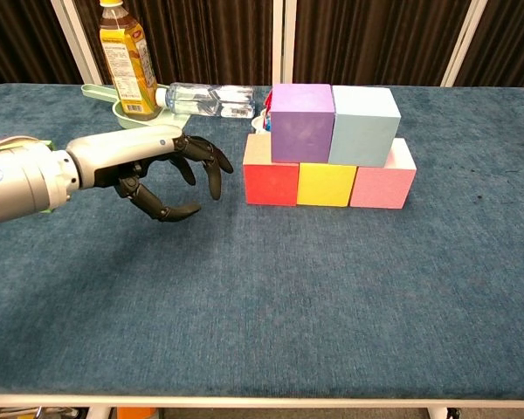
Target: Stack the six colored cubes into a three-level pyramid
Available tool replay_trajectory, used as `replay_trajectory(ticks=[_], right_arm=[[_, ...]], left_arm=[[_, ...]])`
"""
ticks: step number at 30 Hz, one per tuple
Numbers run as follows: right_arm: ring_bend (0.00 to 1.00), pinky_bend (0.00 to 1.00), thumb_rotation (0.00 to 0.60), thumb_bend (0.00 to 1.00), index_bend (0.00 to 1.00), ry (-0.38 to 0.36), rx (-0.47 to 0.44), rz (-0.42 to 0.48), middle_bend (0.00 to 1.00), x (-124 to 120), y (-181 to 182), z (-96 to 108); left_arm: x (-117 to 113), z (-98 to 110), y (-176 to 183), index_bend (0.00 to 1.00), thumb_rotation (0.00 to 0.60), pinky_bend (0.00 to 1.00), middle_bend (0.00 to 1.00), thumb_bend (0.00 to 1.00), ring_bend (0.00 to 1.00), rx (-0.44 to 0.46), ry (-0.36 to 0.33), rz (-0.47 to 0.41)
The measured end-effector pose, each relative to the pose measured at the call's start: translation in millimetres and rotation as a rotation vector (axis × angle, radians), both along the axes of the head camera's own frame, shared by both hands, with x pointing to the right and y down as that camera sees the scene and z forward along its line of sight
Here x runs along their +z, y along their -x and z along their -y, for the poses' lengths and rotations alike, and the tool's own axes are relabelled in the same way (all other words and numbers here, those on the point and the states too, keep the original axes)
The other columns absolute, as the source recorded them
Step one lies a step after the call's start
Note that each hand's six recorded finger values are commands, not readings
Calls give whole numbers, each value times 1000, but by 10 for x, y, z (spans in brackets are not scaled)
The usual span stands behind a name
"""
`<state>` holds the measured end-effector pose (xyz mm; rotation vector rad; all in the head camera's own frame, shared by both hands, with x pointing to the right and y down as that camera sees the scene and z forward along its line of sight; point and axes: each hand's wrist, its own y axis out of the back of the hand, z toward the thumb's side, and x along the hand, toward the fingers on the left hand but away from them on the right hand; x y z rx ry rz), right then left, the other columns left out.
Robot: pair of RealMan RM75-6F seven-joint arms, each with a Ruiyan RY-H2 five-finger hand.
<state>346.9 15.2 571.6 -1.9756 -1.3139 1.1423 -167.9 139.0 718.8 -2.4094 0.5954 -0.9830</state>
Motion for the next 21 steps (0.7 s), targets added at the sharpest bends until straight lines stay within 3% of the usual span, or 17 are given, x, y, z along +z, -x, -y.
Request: replay_trajectory(ticks=[21], right_arm=[[0,0,600,0,0,16,8,-12,146,71,-90,-16]], left_arm=[[82,43,-154,433,600,266,137,374,8,4,9,-14]])
